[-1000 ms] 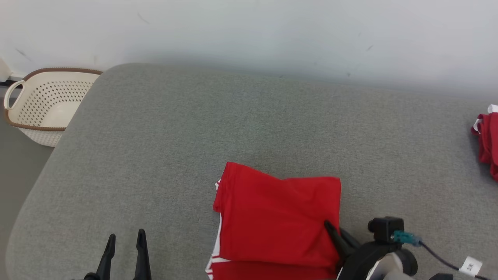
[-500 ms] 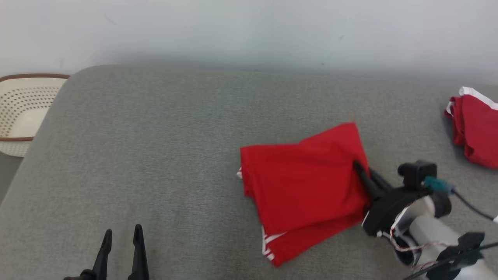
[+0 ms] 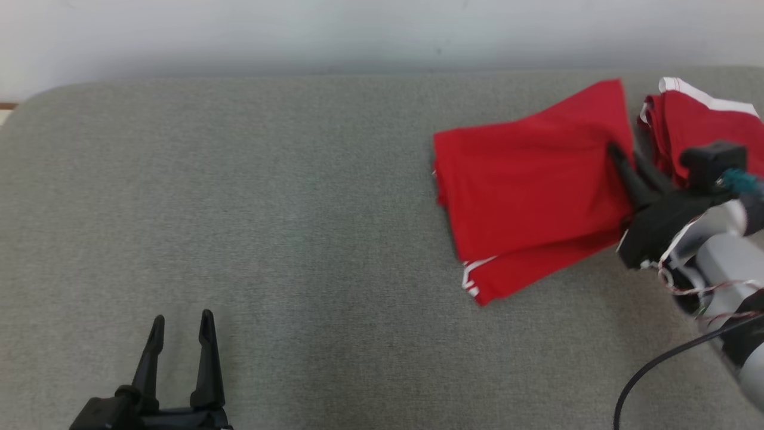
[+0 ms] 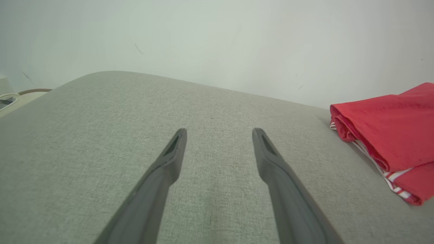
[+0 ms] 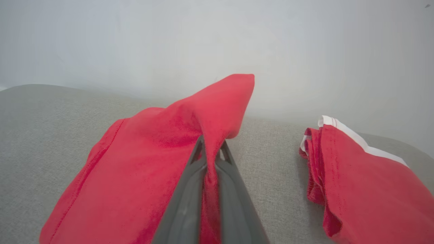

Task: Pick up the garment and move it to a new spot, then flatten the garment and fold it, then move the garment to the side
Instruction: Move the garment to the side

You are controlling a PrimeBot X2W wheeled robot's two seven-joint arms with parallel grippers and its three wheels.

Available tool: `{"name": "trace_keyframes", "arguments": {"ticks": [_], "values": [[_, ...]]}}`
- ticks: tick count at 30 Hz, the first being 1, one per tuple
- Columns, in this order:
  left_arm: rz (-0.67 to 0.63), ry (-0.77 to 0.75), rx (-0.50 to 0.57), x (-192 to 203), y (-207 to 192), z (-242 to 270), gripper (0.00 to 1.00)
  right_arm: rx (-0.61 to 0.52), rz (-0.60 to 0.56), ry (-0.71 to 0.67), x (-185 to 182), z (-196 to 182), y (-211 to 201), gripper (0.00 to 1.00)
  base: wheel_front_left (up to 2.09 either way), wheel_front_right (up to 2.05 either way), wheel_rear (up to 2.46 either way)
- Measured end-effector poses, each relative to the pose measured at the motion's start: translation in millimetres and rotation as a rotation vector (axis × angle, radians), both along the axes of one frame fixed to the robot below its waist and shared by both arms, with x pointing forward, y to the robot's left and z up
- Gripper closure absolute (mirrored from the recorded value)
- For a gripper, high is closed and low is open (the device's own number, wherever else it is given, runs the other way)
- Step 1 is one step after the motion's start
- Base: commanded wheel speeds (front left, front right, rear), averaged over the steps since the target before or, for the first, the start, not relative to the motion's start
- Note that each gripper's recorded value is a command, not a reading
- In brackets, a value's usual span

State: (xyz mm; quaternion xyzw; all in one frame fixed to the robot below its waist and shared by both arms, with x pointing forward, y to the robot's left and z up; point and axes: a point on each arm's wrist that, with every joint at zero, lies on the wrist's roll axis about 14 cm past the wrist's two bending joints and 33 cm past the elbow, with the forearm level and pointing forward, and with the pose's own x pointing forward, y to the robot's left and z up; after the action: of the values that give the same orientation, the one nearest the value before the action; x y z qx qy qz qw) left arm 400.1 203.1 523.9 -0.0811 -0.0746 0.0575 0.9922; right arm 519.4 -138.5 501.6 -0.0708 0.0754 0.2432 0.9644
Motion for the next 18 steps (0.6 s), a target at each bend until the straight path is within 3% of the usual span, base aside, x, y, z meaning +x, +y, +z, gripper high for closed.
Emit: {"name": "trace_keyframes", "arguments": {"ticks": [18], "values": [[-0.057,0.034,0.050,30,-13,-20,0.00,-0.215,-0.138,-0.038,44,22,-95,1.00,0.00,0.00,0.00]]}}
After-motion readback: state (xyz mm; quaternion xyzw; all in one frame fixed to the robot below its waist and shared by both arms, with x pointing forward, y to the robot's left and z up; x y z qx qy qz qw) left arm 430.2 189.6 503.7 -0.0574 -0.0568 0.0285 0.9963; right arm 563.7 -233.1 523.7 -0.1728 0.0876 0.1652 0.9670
